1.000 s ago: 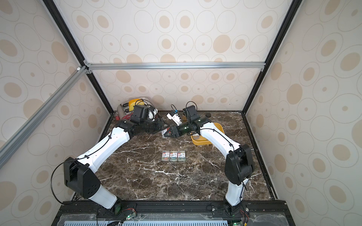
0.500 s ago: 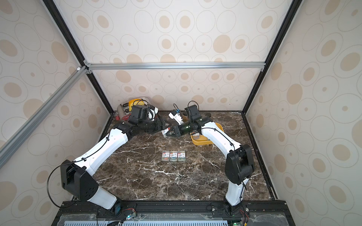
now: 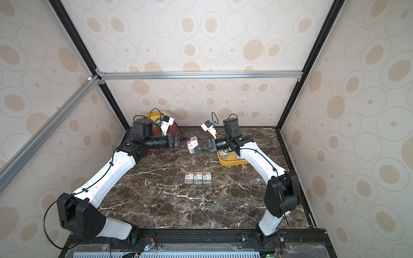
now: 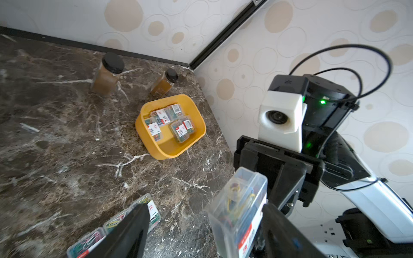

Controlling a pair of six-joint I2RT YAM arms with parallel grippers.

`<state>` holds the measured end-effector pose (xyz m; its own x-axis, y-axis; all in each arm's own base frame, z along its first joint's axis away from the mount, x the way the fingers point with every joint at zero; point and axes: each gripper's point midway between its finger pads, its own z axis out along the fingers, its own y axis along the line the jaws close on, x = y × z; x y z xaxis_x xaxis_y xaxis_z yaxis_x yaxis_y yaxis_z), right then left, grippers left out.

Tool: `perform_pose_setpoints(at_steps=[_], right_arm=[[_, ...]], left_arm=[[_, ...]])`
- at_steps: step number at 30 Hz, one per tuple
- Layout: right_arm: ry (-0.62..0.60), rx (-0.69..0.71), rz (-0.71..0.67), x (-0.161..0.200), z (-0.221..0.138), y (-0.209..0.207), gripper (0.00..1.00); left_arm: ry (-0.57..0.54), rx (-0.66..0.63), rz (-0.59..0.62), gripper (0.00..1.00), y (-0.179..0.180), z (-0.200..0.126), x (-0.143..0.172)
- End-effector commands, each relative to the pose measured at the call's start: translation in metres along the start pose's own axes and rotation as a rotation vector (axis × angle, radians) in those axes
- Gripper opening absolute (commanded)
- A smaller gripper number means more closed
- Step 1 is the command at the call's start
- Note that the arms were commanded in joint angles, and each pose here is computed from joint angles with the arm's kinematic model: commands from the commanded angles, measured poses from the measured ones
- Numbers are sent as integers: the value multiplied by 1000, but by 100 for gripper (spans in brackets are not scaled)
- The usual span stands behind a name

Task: Take the paper clips out of the storage box
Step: Pick up the boxed paper clips from the storage box.

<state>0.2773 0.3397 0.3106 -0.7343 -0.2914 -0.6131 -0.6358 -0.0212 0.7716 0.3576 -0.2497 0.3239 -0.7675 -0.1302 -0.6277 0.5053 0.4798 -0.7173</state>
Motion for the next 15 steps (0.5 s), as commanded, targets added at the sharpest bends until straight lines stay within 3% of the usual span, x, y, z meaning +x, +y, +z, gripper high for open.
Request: perform_pose_setpoints(at_steps=[1,7,15], right_arm=[[8,-98,-26,-3,-2,24,22],[5,-120,-18,-6,-1,25,22],[0,-138,-7,-11,1,23,22]], left_arm=[[-15,167,73,81,-29,1,-10],[-7,253,78,73,-43,1,-10],[24,269,69,52,-42,3,-5]])
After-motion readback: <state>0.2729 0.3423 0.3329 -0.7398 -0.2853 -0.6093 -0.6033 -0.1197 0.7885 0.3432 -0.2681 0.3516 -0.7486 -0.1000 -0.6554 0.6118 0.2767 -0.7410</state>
